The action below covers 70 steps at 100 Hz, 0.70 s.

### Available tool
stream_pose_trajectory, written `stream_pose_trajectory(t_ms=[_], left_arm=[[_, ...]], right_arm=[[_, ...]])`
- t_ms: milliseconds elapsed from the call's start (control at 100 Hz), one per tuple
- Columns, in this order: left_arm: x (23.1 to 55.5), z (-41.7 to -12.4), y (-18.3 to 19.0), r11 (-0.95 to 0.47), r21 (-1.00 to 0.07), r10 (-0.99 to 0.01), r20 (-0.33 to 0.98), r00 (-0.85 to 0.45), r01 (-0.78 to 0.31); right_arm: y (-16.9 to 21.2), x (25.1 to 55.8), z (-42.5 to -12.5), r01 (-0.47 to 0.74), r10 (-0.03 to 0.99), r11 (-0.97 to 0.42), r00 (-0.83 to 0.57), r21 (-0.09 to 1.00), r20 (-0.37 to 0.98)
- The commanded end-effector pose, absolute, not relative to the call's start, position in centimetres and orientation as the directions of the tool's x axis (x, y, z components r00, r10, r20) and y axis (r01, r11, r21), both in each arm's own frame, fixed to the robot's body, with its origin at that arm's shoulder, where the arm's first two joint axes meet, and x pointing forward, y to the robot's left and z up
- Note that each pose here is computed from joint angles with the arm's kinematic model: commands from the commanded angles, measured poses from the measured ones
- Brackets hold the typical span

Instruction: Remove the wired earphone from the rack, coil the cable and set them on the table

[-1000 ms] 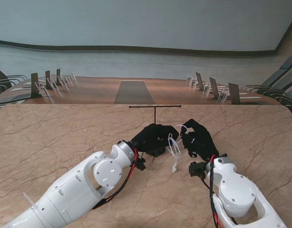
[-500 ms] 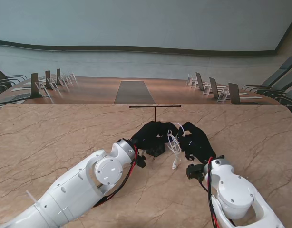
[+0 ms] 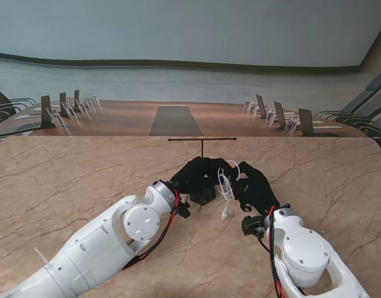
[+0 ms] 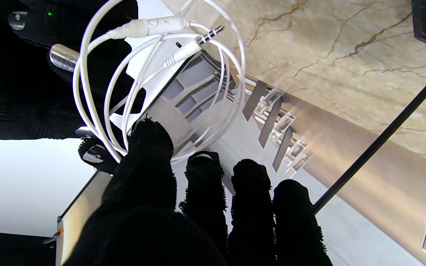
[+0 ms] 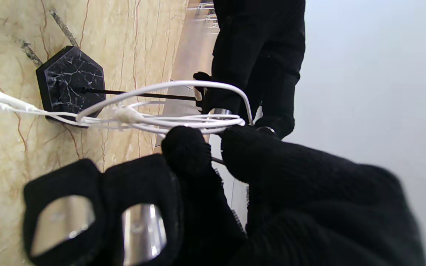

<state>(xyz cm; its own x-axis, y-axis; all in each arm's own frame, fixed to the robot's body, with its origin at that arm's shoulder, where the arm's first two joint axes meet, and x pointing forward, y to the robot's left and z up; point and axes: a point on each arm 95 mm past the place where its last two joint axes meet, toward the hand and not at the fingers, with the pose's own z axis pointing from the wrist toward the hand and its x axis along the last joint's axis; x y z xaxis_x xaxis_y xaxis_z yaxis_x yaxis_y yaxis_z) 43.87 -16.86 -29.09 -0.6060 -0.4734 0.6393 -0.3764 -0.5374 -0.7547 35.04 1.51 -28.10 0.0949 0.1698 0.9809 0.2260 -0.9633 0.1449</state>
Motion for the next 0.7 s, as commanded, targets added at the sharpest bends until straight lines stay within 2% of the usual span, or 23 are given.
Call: stream_pose_trajectory(t_ms=[0, 430, 690], left_arm=[[43.7, -29.2, -17.1, -0.55, -0.743, -0.466, 0.652, -0.599, -0.381], [43.8, -29.0, -17.4, -0.569, -0.73, -0.453, 0.663, -0.596, -0.379], [43.6, -29.3, -17.6, -0.564, -0.73, -0.456, 0.665, -0.592, -0.386]], right_arm=[[1.8, 34.8, -28.0, 0.235, 0.172, -0.961, 0.093, 0.147, 0.981], [1.9, 34.9, -29.4, 0.227, 0.188, -0.962, 0.144, 0.153, 0.972], [1.8, 35.5, -28.7, 0.222, 0.17, -0.965, 0.114, 0.142, 0.979]])
